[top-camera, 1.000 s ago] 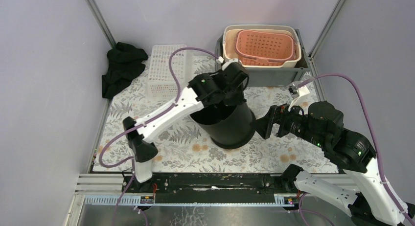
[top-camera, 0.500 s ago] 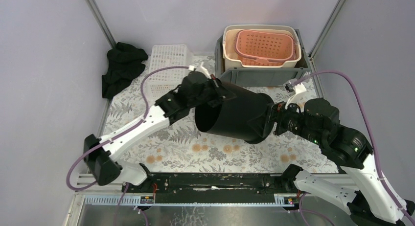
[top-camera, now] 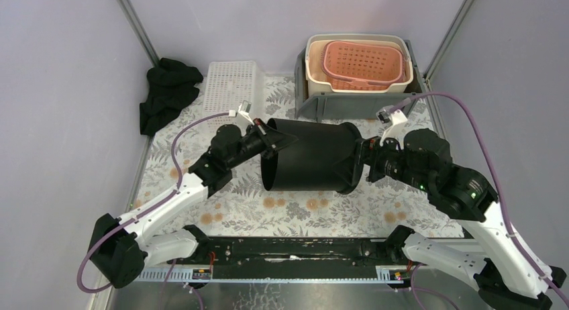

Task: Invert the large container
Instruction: Turn the container upside down at the center of the board.

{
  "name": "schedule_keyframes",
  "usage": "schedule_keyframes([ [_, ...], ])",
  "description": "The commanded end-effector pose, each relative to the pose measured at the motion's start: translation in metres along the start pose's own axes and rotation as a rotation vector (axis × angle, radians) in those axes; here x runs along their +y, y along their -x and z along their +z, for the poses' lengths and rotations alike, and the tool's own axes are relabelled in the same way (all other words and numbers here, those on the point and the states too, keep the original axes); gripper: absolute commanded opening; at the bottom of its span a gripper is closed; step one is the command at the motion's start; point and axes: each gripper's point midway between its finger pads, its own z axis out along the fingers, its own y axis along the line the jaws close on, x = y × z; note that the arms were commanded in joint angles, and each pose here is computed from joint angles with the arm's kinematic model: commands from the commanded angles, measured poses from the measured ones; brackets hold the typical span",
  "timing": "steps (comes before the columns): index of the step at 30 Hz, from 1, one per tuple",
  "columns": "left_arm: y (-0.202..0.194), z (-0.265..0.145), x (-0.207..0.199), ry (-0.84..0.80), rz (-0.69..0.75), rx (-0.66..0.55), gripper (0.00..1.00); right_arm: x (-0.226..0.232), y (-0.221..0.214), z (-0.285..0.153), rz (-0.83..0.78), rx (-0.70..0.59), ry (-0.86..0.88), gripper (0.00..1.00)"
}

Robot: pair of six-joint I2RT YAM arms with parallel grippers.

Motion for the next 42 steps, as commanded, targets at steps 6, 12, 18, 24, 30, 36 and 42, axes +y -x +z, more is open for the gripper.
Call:
schedule_keyframes([
  [6,-0.006,-0.021,0.042,-0.058,0.014,0.017,0.0,0.011,0.001,0.019,0.011,0.022,0.046,1.0],
  [12,-0.006,-0.029,0.073,-0.018,0.004,0.026,0.2,0.008,-0.007,0.03,0.024,0.051,0.038,1.0],
  [18,-0.005,-0.032,0.087,0.007,0.011,0.036,0.26,0.0,-0.011,0.038,0.014,0.061,0.002,1.0],
  [24,-0.005,-0.03,0.089,0.012,0.016,0.046,0.27,-0.012,-0.012,0.048,-0.019,0.075,-0.064,1.0],
  [30,-0.007,-0.033,0.093,0.026,0.018,0.05,0.39,-0.024,-0.013,0.055,-0.032,0.105,-0.135,0.99],
  [36,-0.005,-0.038,0.096,0.073,0.044,0.043,0.42,-0.036,-0.006,0.054,-0.051,0.099,-0.204,1.0],
  [42,0.0,-0.043,0.099,0.141,0.075,0.036,0.43,-0.057,0.007,0.056,-0.068,0.094,-0.317,0.99],
])
